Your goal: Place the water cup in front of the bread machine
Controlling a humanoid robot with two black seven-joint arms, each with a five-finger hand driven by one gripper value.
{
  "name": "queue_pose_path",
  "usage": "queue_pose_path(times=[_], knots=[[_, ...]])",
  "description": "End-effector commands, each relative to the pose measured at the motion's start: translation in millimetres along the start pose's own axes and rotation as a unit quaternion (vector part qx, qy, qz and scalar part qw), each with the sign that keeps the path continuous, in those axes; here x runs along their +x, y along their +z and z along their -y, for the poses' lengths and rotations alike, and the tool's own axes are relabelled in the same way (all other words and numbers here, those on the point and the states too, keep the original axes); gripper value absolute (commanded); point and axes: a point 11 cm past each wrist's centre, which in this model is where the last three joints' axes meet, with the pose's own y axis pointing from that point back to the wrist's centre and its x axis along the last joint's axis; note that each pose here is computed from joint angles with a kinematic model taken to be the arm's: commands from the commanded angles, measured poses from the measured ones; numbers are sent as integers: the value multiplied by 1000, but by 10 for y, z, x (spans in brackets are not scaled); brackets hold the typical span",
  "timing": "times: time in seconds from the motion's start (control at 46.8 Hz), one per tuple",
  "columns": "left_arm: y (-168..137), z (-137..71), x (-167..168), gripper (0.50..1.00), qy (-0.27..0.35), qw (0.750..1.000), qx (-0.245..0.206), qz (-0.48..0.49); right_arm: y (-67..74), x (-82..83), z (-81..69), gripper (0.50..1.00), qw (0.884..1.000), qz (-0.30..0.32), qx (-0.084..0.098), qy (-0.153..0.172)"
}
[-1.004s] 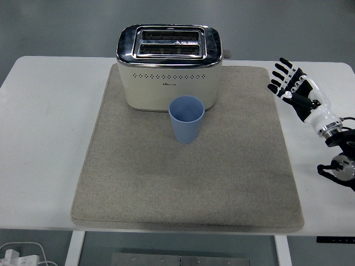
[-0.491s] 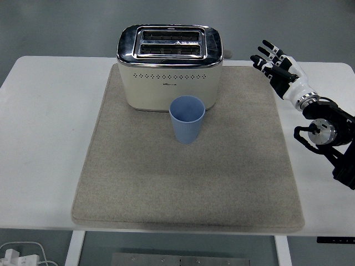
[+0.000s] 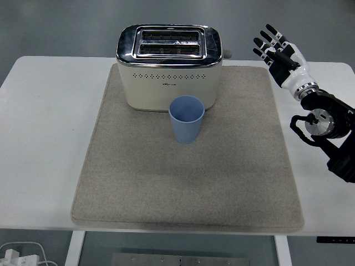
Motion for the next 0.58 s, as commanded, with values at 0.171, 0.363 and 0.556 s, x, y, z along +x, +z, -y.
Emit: queue_pose_path(times=[0.171, 0.363, 0.556], knots=[[1, 0, -7, 1000, -1, 1000, -1, 0, 209, -253, 48, 928, 1000, 16, -12, -18], [0, 0, -7, 1000, -2, 1000, 0, -1, 239, -330, 61, 928, 999, 22, -4, -24], [-1, 0, -5, 1000, -1, 1000, 0, 1, 200, -324, 53, 928, 999, 25, 18, -25]])
